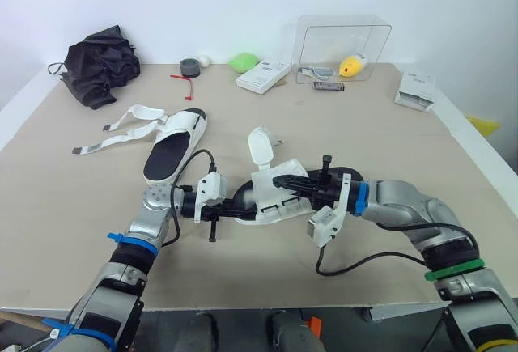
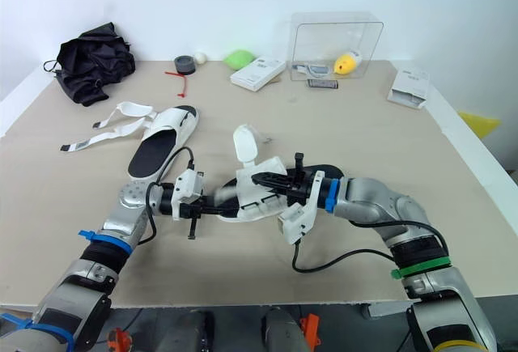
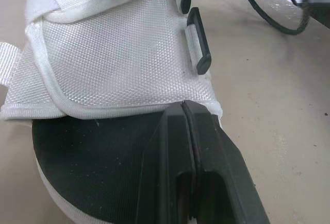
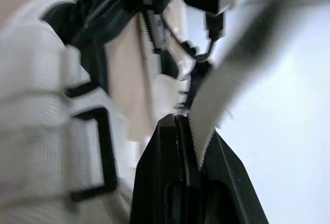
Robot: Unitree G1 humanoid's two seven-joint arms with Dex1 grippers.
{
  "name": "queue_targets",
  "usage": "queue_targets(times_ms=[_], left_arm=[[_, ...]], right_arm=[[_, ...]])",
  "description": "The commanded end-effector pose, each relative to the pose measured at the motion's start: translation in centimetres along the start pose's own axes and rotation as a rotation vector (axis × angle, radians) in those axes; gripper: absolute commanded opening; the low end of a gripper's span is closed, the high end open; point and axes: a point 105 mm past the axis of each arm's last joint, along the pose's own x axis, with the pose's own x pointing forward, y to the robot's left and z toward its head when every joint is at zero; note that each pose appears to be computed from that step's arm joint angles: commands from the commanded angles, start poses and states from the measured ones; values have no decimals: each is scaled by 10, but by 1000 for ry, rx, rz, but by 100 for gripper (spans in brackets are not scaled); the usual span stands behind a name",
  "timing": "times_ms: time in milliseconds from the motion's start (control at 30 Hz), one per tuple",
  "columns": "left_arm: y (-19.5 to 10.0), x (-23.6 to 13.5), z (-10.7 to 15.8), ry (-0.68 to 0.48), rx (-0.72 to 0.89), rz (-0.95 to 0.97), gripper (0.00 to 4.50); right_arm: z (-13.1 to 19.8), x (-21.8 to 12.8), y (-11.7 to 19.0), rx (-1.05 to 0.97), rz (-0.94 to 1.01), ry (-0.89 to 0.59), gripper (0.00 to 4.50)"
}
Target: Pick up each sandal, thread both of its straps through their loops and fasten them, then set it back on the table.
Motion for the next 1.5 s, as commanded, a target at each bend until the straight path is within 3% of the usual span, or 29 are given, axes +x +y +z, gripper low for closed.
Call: queue_targets(times_ms=[33,133,400,600,733,1000,1133,1200,1300,1500], left_arm=[[-13,4,-23,68,-69,-47,0],[-12,3,-22,70,-66,-47,0],[-12,4,-23,71,-66,-55,0],[-12,7,-22,66,-64,-62,0],[-12,6,-23,65,-67,-62,0],[-9,7,-23,65,-74,-63,0],[-7,10,-21,58,-72,-65,0],[-8,11,-21,56,-71,-67,0],[-9,11,-22,57,-74,-69,0],[-11,12,-23,53,-77,-71,0]], right_arm=[[-1,-10,-12,-124,-79,-18,3],[-12,-18,-13,-82,-101,32,3],[-23,-31,5,-85,65,47,265],[-41,-53,2,-100,150,91,265],[-63,-80,-1,52,217,225,265],[-46,-117,13,303,448,274,265],[-68,-146,-1,741,389,505,265],[-64,-148,-12,977,345,516,265],[-35,-146,-33,1405,360,429,265],[40,-128,-31,1765,632,242,265]])
